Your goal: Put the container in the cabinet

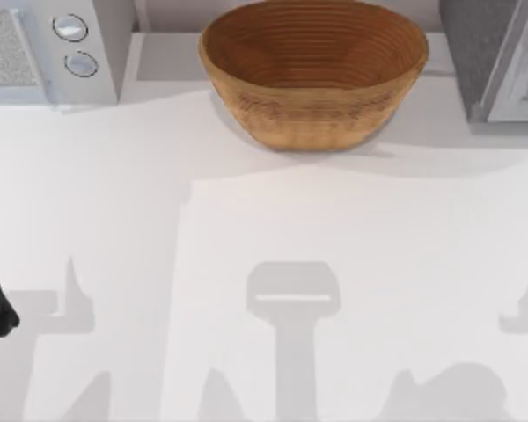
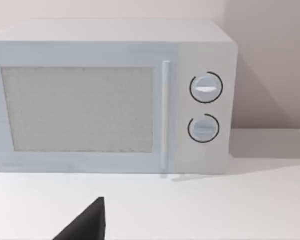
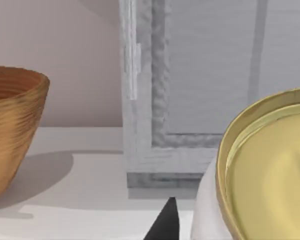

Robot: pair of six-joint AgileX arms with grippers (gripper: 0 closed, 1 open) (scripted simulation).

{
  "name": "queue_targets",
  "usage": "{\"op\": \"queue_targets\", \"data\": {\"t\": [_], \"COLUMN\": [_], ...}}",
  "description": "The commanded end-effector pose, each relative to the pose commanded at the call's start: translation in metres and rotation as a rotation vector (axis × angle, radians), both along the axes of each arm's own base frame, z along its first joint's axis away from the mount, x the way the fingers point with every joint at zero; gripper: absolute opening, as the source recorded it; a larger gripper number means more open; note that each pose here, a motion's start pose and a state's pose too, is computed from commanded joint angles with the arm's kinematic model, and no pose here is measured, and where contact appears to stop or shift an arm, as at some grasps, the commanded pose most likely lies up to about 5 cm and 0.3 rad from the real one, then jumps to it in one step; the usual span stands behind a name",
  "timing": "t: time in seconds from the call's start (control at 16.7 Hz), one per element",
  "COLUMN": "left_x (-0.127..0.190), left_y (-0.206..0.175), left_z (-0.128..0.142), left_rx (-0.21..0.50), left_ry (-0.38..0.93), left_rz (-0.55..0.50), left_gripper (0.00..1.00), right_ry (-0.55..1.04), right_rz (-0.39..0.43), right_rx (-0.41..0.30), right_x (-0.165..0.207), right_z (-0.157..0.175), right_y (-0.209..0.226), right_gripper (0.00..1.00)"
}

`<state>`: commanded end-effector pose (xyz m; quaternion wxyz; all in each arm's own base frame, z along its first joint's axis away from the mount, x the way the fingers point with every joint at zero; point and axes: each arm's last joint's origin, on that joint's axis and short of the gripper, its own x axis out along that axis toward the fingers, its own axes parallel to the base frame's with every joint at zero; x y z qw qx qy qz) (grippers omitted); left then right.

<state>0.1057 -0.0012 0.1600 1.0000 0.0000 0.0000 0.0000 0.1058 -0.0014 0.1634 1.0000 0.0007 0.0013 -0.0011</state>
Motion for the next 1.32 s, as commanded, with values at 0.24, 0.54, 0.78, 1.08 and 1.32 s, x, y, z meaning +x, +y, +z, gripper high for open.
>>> {"op": "queue_targets", "data": {"t": [0.24,0.54,0.78,1.08,1.32], "left_x": [0.0,0.0,0.0,0.0,0.0], "left_y": [0.0,0.0,0.0,0.0,0.0], "left_z": [0.0,0.0,0.0,0.0,0.0], "left_rx": [0.0,0.0,0.0,0.0,0.0], "left_ry": [0.0,0.0,0.0,0.0,0.0], "left_rz": [0.0,0.0,0.0,0.0,0.0], "left_gripper": [1.0,1.0,1.0,1.0,1.0], "right_ry": [0.027,0.046,0.041,0.018,0.002], "right_rz": [-0.002,-0.001,-0.001,0.0,0.0], "right_rx": [-0.001,-0.004,-0.004,-0.001,0.0], "right_x": [0.002,0.021,0.057,0.109,0.139], "right_z": [0.036,0.135,0.225,0.308,0.339], "right_y": [0.002,0.007,0.017,0.033,0.044], "right_gripper": [0.0,0.0,0.0,0.0,0.0]}}
